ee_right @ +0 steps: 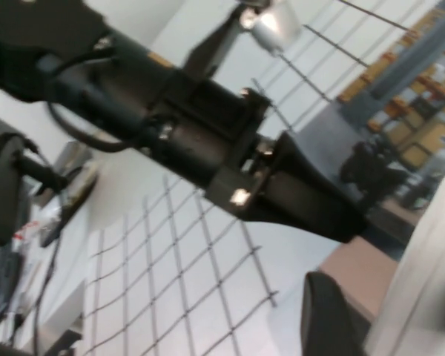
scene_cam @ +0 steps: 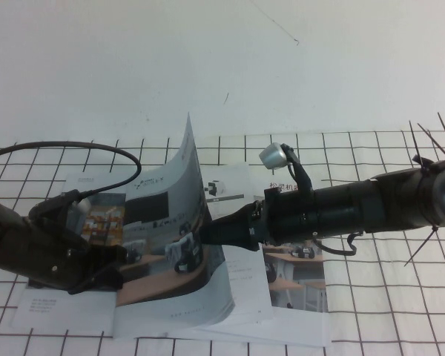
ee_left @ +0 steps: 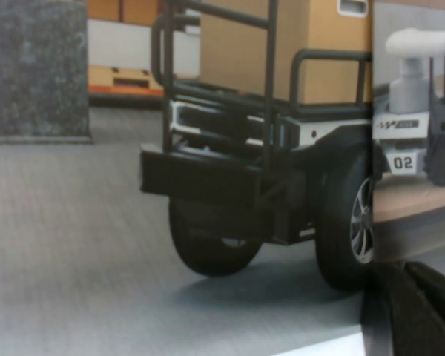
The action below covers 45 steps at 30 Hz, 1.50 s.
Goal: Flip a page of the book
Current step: Open the closed book
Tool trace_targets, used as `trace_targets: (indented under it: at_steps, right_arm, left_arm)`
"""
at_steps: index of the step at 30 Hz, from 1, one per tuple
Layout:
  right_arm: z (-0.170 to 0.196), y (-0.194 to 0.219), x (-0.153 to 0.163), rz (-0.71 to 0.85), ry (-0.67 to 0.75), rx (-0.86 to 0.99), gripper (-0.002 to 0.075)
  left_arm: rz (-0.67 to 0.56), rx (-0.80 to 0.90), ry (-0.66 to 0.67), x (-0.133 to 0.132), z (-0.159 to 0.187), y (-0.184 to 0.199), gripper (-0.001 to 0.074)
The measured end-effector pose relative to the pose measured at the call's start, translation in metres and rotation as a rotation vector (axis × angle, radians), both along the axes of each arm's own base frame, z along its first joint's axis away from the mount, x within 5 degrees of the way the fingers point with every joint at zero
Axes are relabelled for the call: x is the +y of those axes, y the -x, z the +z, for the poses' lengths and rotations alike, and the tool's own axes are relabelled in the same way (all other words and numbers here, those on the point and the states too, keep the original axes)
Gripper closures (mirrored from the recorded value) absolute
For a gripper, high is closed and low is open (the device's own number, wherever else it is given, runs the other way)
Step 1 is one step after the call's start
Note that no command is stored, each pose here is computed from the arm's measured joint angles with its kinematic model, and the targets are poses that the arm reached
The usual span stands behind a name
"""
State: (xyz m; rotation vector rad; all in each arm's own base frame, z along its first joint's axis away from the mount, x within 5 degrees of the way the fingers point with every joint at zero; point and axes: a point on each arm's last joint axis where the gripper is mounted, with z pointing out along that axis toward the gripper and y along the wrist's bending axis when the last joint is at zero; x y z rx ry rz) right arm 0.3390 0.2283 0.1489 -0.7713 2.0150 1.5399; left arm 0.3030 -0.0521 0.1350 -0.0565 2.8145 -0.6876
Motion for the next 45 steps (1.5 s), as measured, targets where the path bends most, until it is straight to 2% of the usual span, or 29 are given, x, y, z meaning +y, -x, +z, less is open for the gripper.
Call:
trace_targets:
  at_steps: [8,21,45]
  right_arm:
    - [0.005,-0.007,0.002,-0.003,0.052,-0.006,0.0379]
    - [0.056,-0.021,0.010,0.047,0.020,-0.100,0.0379]
    - [0.088,-0.036,0.013,0.127,0.180,-0.219,0.0379]
  left_arm:
    - [-0.024,-0.009,-0.004,0.000,0.000,0.000,0.0738]
    - [-0.038,-0.011,-0.005,0.000,-0.001,0.001,0.0738]
    - [-0.039,-0.010,-0.004,-0.001,-0.001,0.001,0.0738]
